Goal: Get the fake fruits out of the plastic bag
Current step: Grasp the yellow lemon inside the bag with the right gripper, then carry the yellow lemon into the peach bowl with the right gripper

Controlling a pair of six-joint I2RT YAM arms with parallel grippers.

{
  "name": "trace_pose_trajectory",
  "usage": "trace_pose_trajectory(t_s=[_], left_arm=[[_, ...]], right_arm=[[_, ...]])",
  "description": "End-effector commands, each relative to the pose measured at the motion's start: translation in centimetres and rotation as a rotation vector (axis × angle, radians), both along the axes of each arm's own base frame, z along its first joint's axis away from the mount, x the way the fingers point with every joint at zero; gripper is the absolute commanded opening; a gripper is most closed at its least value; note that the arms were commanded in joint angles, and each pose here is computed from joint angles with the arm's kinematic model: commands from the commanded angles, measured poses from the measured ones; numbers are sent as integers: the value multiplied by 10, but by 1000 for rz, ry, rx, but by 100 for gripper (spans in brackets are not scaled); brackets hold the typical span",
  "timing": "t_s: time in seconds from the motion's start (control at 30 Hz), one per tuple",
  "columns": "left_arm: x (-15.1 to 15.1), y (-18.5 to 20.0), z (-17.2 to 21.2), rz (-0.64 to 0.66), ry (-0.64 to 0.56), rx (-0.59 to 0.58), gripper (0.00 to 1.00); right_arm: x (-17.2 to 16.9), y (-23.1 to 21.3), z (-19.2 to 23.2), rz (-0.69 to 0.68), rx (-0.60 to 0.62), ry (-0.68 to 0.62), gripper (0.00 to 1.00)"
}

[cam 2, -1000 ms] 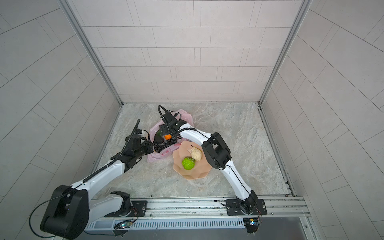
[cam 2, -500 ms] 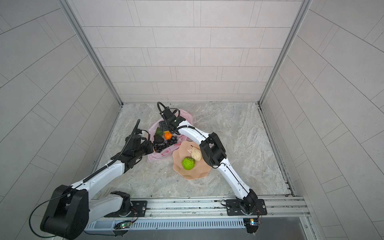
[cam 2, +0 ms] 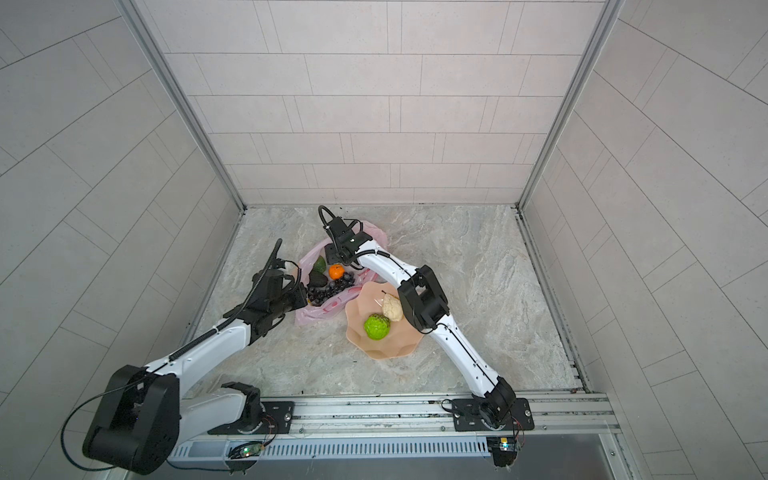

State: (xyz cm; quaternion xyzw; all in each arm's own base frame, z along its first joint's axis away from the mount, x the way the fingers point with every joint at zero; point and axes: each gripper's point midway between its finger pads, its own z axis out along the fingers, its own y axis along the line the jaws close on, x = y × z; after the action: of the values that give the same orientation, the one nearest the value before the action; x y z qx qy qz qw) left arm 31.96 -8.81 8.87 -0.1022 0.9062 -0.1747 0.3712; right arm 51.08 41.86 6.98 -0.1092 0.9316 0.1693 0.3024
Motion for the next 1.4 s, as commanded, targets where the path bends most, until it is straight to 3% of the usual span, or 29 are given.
trace_pose_trajectory(t_s=[0.0,0.2,0.43,0.7,1.13,1.37], left_arm=[[6,-2,10,-10,-25,8,2],[7,-1,8,-7,-23,15,2],[8,-1,7,-7,-19,16,2],[7,-1,8,-6,-20,15,2],[6,-1,9,-6,-21,15,2],[6,-1,10,-6,-23,14,2]], right_arm=[[1,-2,4,-3,24,21,57],[-6,-10,22,-40,97,101,45],[-26,-29,64,-92,372,131,45],[-41,-54,88,-134,587,169,44],[-108,-99,110,-138,694,179,44],[-153,-134,96,-181,694,220,43]])
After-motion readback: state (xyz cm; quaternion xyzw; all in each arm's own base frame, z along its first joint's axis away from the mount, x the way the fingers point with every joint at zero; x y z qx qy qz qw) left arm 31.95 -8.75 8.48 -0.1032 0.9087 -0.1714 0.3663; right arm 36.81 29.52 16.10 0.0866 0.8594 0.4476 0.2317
